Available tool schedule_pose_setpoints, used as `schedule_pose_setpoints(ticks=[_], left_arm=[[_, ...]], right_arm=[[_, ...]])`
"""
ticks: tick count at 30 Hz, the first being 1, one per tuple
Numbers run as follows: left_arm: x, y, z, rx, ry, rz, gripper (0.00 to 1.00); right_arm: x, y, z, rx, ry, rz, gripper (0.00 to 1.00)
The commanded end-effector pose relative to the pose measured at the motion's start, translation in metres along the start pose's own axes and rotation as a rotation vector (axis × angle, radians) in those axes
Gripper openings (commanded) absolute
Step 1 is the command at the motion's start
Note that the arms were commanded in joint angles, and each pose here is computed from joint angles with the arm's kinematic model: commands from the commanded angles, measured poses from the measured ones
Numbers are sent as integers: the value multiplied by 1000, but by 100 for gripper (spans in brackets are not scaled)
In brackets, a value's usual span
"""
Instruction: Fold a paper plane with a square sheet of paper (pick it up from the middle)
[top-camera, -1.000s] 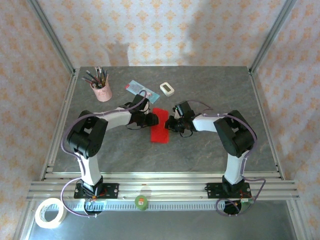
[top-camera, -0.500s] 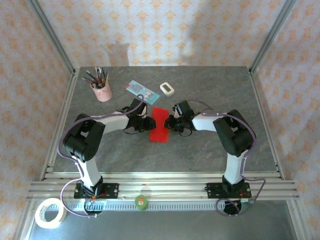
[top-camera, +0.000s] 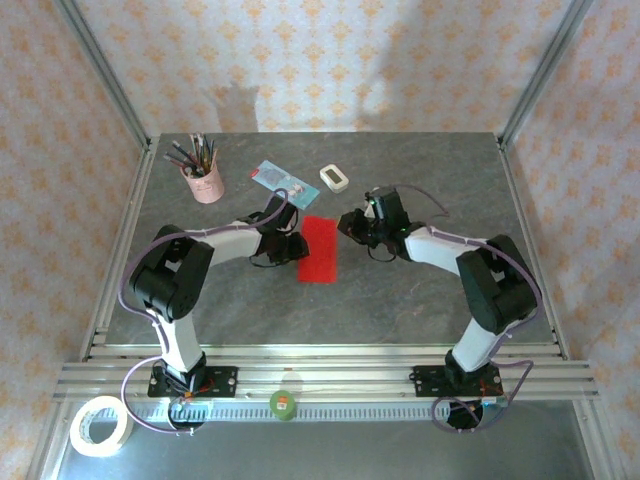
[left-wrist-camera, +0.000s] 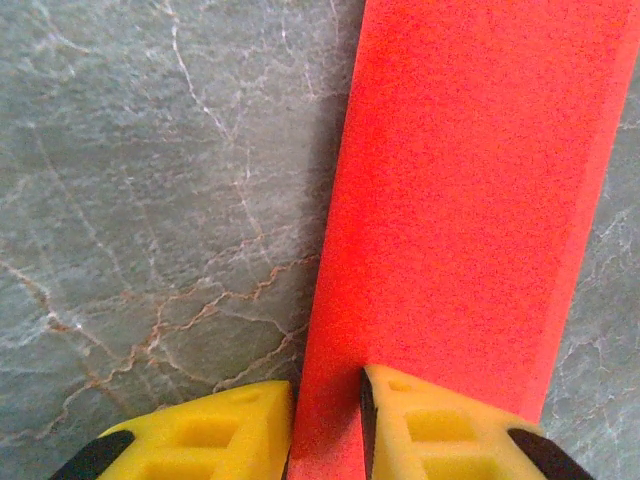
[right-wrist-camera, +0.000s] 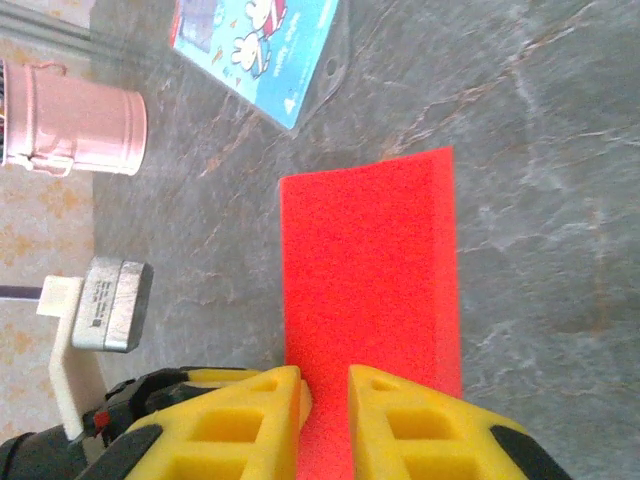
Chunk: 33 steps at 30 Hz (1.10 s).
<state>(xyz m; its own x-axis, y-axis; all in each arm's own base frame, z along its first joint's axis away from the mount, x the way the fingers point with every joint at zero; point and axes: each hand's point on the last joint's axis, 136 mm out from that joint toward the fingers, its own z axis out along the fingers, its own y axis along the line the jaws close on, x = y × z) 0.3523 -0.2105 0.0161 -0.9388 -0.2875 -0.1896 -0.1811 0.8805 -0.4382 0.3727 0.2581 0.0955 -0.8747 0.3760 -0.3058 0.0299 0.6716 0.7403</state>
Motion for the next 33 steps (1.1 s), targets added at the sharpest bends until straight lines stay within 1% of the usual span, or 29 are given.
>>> schedule_pose_setpoints(ticks=[1, 7, 13, 24, 33], left_arm=[[15, 45, 29, -196, 36, -30, 30], [26, 53, 40, -256, 77, -10, 34], [33, 63, 46, -296, 99, -22, 36], [39, 72, 53, -330, 117, -53, 40], [41, 76, 57, -341, 112, -85, 40]], right_arm=[[-3, -8, -3, 15, -37, 32, 21], [-1, -13, -1, 14, -27, 47, 21], [-1, -16, -1, 20, -28, 53, 21], [1, -20, -1, 22, -23, 62, 21], [1, -21, -1, 16, -24, 66, 22]])
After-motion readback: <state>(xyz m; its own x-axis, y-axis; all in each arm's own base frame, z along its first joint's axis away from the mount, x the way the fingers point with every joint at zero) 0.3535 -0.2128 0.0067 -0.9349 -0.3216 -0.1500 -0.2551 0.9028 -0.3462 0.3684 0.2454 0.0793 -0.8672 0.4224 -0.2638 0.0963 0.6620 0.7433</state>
